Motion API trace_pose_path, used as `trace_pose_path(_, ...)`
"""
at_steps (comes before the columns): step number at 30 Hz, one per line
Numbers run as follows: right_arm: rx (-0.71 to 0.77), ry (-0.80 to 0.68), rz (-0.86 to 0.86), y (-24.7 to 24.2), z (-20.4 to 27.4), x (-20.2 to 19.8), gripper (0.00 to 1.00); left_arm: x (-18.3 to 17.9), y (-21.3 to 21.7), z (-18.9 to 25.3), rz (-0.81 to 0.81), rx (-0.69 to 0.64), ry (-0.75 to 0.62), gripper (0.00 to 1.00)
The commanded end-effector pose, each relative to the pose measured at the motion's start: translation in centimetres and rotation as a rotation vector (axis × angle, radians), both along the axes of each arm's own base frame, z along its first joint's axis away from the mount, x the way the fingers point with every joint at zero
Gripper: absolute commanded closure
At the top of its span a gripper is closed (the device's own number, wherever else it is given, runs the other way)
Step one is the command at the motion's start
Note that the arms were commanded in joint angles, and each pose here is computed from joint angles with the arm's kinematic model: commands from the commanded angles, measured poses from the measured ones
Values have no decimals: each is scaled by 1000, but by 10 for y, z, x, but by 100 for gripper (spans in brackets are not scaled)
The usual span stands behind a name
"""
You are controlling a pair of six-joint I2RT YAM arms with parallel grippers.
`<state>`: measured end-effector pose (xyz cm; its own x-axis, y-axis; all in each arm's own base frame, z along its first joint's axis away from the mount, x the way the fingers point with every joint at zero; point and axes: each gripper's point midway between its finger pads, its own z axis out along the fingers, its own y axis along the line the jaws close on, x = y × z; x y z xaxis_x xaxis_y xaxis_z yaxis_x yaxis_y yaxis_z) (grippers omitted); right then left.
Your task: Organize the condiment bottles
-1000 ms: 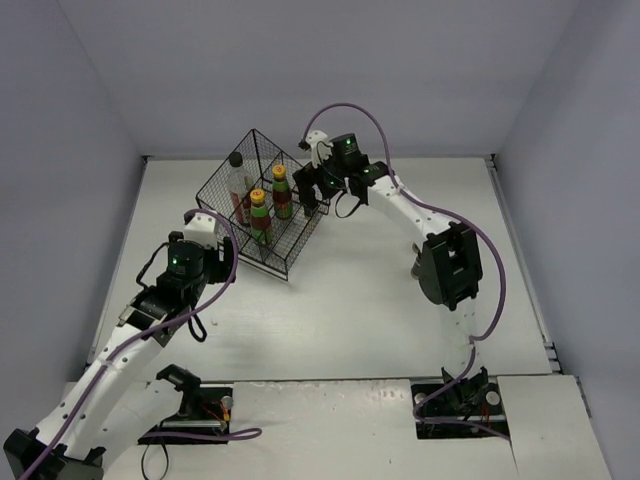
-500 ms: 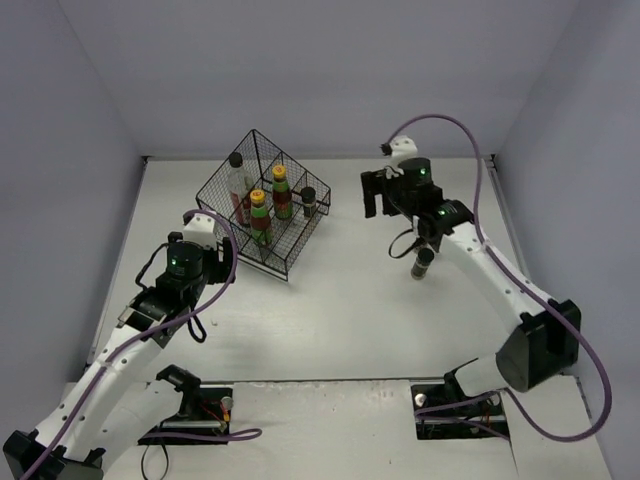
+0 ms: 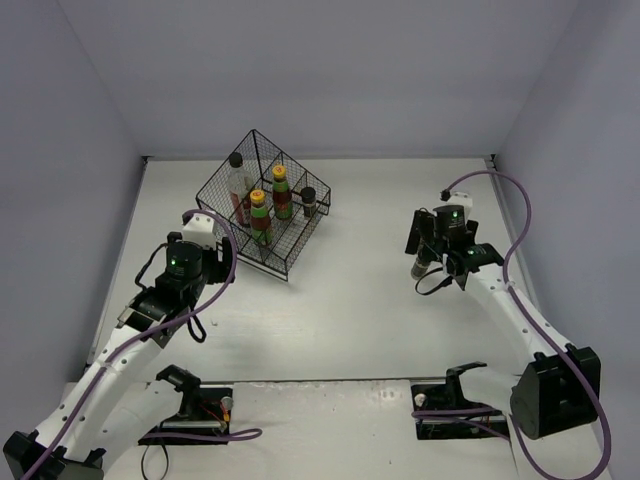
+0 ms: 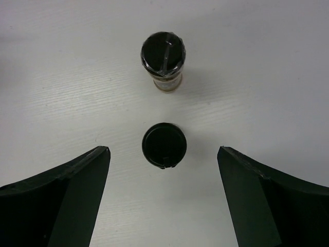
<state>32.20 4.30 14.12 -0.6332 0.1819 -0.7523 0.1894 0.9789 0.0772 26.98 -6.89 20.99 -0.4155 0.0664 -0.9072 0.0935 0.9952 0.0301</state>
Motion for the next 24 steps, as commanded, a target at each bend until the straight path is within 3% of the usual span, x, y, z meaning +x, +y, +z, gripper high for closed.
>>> trace_pose_path(1,15,-19,-64,-11,-4,1,12,8,-1,19,7,-20,-62,29)
trace_pose_path(8,39,39,-42,-9,-37,4,17,9,-2,18,4,-22,-59,29)
trace_pose_path(14,59,40,6,0,-46,12,35,10,-2,17,5,-18,-55,29)
trace_pose_path(17,64,34,35,4,-45,14,57,10,-2,17,5,-18,-55,29)
trace_pose_path(18,63,34,43,5,-46,14,75,10,-2,17,5,-18,-57,29)
trace_pose_path(20,66,23,54,6,-42,15,97,10,-2,17,5,-18,-55,29)
trace_pose_path(24,80,-18,170,34,-24,16,100,10,-2,17,4,-19,-56,29)
